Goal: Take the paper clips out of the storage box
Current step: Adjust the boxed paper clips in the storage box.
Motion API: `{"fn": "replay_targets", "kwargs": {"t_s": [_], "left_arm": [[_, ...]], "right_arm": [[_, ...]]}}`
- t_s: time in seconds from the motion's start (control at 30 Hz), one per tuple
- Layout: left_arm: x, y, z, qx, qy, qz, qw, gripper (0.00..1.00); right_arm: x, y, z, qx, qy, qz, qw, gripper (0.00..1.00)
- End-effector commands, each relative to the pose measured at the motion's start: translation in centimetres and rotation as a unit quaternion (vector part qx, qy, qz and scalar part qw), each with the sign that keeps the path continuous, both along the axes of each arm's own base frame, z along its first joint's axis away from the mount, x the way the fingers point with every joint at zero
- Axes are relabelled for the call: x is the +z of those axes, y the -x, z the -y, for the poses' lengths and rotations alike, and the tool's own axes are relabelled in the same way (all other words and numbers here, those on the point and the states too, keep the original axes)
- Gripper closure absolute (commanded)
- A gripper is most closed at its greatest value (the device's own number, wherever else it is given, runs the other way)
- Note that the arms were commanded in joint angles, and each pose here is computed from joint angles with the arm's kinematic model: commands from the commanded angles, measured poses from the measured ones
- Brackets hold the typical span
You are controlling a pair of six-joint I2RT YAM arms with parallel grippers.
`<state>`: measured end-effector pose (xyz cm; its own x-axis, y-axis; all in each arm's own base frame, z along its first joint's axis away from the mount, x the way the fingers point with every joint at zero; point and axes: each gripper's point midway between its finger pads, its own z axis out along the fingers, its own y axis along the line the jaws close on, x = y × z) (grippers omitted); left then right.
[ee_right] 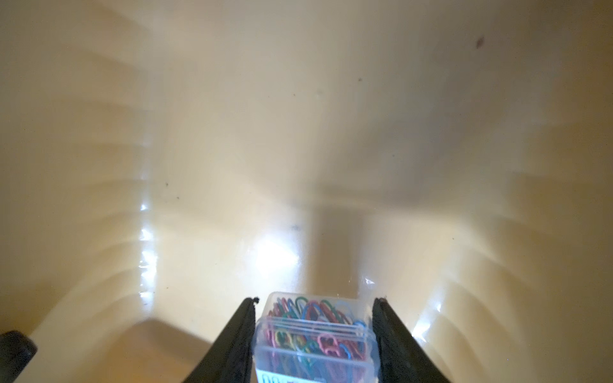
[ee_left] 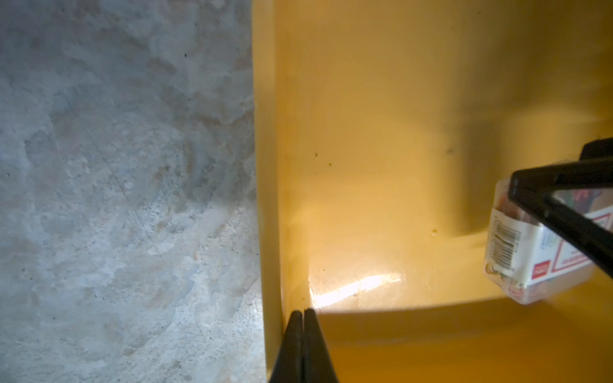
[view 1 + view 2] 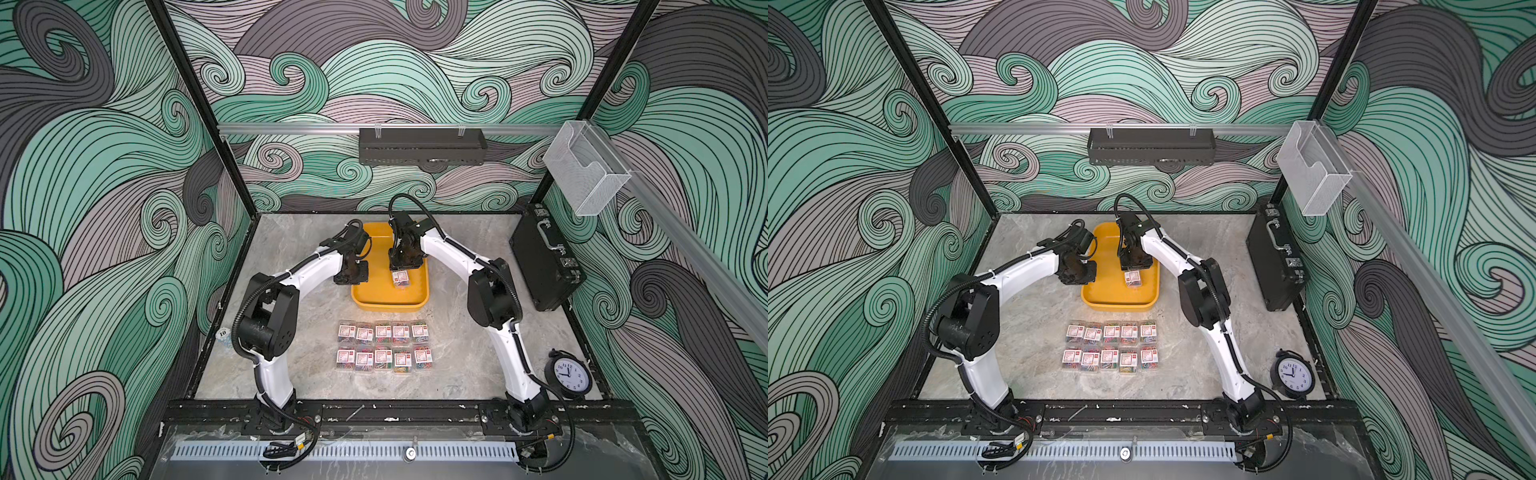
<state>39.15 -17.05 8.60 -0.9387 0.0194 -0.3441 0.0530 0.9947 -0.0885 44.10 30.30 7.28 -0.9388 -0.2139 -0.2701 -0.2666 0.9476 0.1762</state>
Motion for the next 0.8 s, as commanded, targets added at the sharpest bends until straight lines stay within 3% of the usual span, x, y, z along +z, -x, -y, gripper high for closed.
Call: {"fn": "replay_targets", "kwargs": {"t_s": [0.0, 0.3, 0.4, 0.6, 0.77], "left_arm": [[0.8, -1.5, -1.1, -0.032, -0.036, 0.016, 0.999, 0.98], [1.5, -5.8, -2.9, -0.051, -0.041, 0.03, 0.997, 0.99], [1.8, -6.8, -3.1, -0.055, -0.039, 0.031, 0.997, 0.99], [2.8, -7.1, -2.7, -0.058, -0.026, 0.032, 0.997, 0.96], [3.9, -6.2, -2.9, -0.047, -0.019, 0.029, 0.998, 0.95]], "right_arm": [[0.4, -1.0, -0.1, -0.001, -0.013, 0.001, 1.0, 0.5], [-0.7, -5.0, -0.7, -0.055, -0.047, 0.015, 0.997, 0.46], [-1.0, -5.8, -0.8, -0.068, -0.059, 0.018, 0.996, 0.35], [-1.5, -6.1, -0.6, -0.069, -0.067, 0.01, 0.995, 0.25], [-2.0, -5.7, -1.6, -0.059, -0.092, -0.011, 0.994, 0.23]]}}
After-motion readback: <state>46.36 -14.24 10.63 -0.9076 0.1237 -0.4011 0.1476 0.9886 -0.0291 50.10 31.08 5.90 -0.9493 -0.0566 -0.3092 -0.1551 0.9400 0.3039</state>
